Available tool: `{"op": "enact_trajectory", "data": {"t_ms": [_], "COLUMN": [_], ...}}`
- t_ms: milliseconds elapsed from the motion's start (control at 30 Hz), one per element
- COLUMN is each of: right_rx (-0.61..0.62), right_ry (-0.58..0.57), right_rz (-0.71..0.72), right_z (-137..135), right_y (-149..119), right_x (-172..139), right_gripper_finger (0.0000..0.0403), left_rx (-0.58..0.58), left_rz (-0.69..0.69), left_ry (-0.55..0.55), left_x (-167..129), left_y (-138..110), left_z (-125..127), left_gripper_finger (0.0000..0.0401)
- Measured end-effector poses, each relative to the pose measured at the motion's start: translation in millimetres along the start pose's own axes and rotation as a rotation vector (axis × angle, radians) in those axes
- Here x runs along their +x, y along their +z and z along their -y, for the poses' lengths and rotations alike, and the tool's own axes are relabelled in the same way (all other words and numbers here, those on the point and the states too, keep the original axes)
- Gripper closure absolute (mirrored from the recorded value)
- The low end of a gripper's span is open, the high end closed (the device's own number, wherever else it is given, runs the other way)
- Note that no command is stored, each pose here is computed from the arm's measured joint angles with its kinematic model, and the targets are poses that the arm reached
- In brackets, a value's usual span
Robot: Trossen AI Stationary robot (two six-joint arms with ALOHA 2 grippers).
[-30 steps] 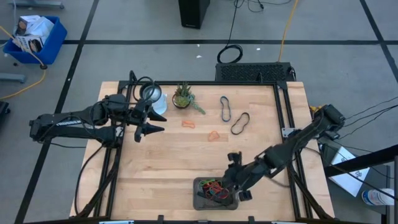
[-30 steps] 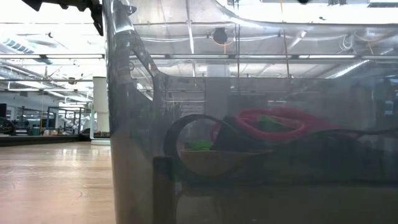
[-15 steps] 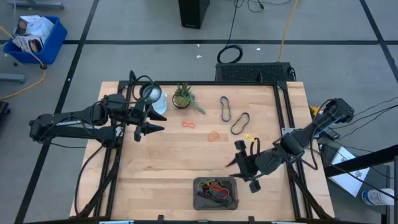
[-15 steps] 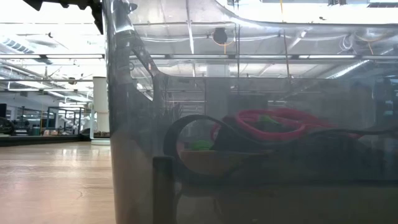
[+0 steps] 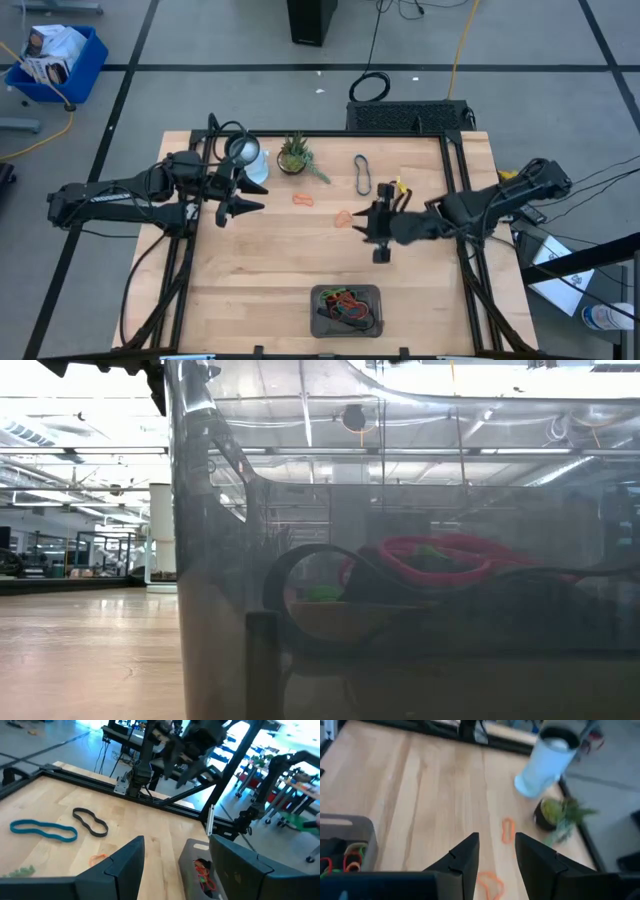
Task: Pick and place rubber bands into bin
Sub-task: Put the black rubber band into the black transparent bin
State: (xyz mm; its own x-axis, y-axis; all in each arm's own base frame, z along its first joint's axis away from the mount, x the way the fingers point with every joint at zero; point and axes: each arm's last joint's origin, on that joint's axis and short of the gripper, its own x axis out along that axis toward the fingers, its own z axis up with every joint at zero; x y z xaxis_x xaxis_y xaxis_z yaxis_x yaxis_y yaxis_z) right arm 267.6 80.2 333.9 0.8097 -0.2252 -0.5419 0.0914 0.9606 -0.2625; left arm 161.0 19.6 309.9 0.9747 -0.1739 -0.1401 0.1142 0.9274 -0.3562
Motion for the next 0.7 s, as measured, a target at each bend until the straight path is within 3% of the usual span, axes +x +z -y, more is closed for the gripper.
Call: {"op": "enact_trajectory", "data": {"t_ms": [133, 300, 400, 700], "right_rx": [0.139, 0.232, 0.365, 0.611], "right_ry": [0.03, -0.02, -0.035, -0.121], "right_rz": [-0.144, -0.312, -0.381, -0.538], "right_z": [27.3, 59.6, 74.8, 84.1], "right_y": [-11.8, -39.2, -59.6, -126.5], "right_x": [13.2, 35.1, 47.6, 71.1], "right_gripper_finger": [0.0292, 0.0306, 0.031, 0.0307], "left_rx": [-0.037, -0.034, -0.038, -0.021], "left_rz": [0.0, 0.0, 0.0, -0.001], "left_ry": [0.0, 0.0, 0.0, 0.0], "left_x": [0.0, 0.0, 0.0, 0.0], "left_y": [0.0, 0.0, 0.0, -0.1], "left_z": [0.0, 0.0, 0.0, 0.0], "left_gripper_finger": [0.0171, 0.0171, 0.0171, 0.0171]}}
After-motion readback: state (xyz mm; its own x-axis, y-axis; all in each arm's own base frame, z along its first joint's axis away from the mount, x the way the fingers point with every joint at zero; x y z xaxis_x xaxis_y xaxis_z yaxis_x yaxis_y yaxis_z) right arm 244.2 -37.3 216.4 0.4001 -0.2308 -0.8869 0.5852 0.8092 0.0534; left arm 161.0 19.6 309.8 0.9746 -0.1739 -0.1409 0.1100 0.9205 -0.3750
